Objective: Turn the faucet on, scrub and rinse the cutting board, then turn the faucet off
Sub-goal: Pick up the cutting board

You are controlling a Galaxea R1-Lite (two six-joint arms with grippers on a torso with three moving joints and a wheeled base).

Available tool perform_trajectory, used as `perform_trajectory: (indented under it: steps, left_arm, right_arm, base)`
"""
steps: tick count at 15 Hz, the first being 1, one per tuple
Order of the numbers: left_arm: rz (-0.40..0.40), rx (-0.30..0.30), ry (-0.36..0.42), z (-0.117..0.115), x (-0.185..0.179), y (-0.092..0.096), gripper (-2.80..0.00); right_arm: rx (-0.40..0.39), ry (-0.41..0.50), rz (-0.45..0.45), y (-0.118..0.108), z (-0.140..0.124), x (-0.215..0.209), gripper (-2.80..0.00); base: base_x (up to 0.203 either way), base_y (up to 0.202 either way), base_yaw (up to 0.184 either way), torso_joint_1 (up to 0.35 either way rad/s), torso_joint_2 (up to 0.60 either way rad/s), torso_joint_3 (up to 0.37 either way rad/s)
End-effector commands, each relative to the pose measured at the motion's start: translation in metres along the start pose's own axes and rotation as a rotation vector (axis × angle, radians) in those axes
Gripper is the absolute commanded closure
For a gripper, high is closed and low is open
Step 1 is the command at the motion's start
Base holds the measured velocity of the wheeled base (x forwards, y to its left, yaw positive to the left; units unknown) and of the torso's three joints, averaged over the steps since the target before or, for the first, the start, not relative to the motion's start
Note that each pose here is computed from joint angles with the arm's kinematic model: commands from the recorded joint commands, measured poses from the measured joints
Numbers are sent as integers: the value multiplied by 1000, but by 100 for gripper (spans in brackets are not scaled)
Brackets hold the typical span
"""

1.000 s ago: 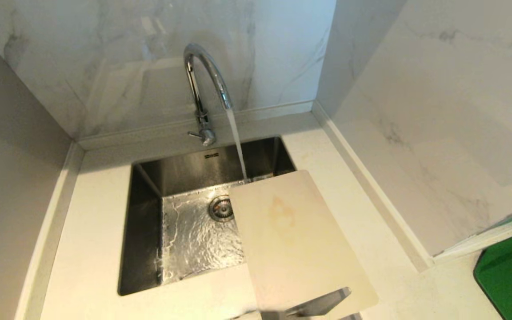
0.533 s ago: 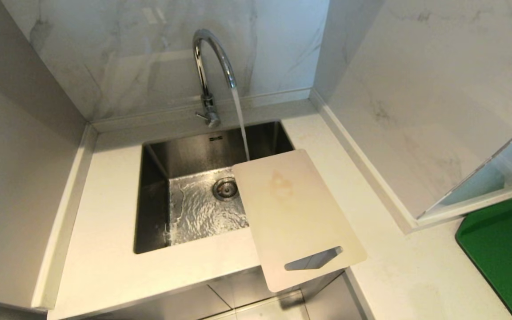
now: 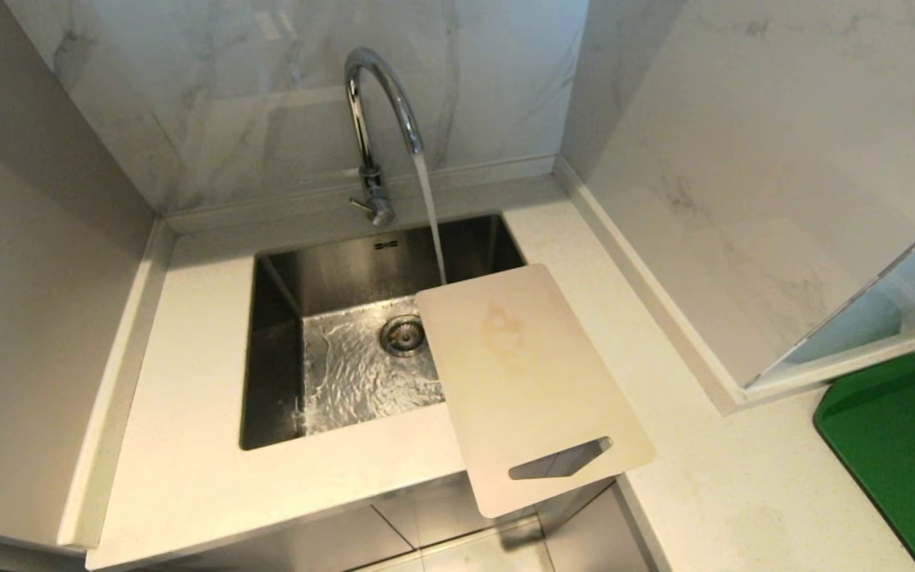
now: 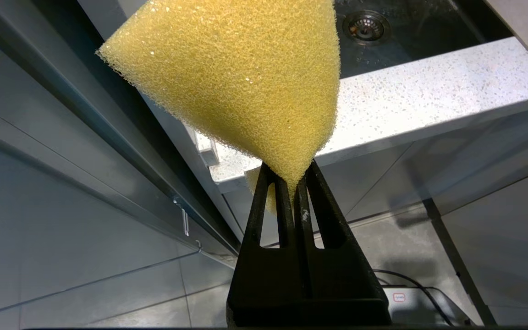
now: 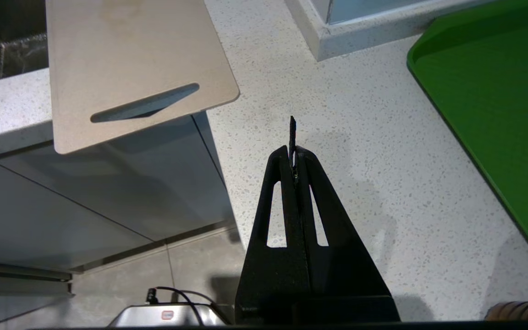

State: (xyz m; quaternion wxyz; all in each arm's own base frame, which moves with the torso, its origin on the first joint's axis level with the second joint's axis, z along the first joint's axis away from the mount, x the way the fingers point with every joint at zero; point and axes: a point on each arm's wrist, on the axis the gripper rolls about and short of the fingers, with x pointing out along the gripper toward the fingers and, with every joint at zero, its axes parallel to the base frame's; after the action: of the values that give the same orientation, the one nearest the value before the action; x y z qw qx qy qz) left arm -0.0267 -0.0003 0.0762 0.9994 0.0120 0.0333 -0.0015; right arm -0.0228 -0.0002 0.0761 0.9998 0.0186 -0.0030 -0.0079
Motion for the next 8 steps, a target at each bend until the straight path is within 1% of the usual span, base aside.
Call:
perform_trajectory:
  steps: [1,3,5,7,8]
  left_arm:
    - [0,0,2,0,0,0,0]
    - [0,0,2,0,0,0,0]
    - [1,0,2,0,0,0,0]
    - [1,0,2,0,0,0,0]
    - [-1,0,2,0,0,0,0]
  right_arm:
    - [-26,0,7,0,0,0,0]
    - [-29,-10,13,0,2,-1,0]
    - [-15,-45,26,1,23,-7,0]
    - [37,14,39,3,49,-11,0]
    - [86,79,46,4,63,-6,0]
  base:
    - [0,0,0,0,0,0]
    - [0,0,0,0,0,0]
    - [0,0,0,0,0,0]
    - [0,0,0,0,0,0]
    - [0,0,0,0,0,0]
